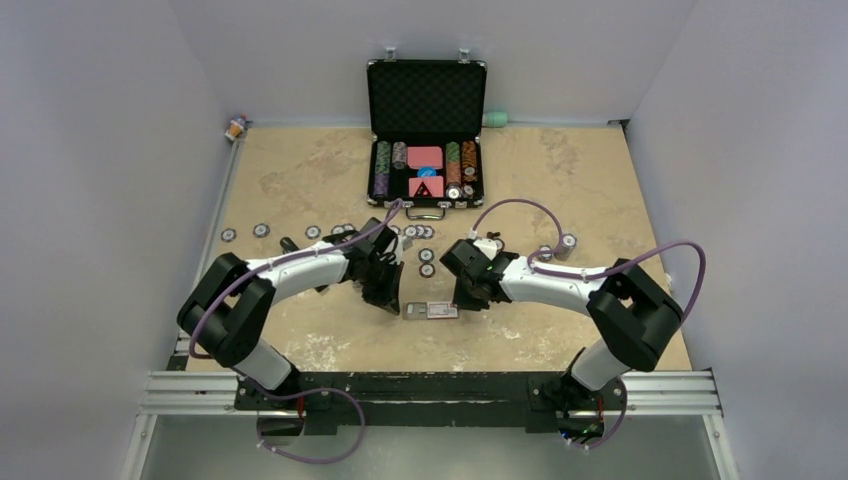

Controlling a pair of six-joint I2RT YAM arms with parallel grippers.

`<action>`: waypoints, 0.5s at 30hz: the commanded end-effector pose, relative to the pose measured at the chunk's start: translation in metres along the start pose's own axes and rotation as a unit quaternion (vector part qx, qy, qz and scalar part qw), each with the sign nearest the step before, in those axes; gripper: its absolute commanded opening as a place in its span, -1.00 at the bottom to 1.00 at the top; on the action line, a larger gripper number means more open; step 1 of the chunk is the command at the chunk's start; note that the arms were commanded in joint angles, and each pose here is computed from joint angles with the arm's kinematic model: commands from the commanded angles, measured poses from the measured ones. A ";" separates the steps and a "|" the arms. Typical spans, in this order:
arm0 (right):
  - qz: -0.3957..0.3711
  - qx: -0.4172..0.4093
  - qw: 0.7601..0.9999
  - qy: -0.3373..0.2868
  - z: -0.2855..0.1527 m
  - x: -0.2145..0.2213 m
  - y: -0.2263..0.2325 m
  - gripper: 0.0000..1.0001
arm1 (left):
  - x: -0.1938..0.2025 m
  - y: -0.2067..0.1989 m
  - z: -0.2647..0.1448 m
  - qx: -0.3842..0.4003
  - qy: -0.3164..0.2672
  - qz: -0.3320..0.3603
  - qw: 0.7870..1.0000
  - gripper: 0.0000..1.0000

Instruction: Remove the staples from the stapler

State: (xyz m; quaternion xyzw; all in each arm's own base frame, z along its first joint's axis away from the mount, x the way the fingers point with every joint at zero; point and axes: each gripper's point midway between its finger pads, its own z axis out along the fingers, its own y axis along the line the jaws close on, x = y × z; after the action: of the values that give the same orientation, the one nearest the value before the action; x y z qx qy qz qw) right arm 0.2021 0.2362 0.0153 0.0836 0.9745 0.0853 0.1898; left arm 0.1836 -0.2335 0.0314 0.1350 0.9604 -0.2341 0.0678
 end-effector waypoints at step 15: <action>-0.013 0.020 1.000 0.014 0.010 0.010 -0.013 -0.79 | -0.003 0.001 0.026 -0.026 0.028 0.009 0.999 -1.00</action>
State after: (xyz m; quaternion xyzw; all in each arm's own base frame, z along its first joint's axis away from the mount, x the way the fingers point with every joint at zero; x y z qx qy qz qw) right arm 0.2027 0.2372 0.0155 0.0829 0.9743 0.0874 0.1905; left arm 0.1847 -0.2422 0.0134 0.1391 0.9667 -0.2113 0.0382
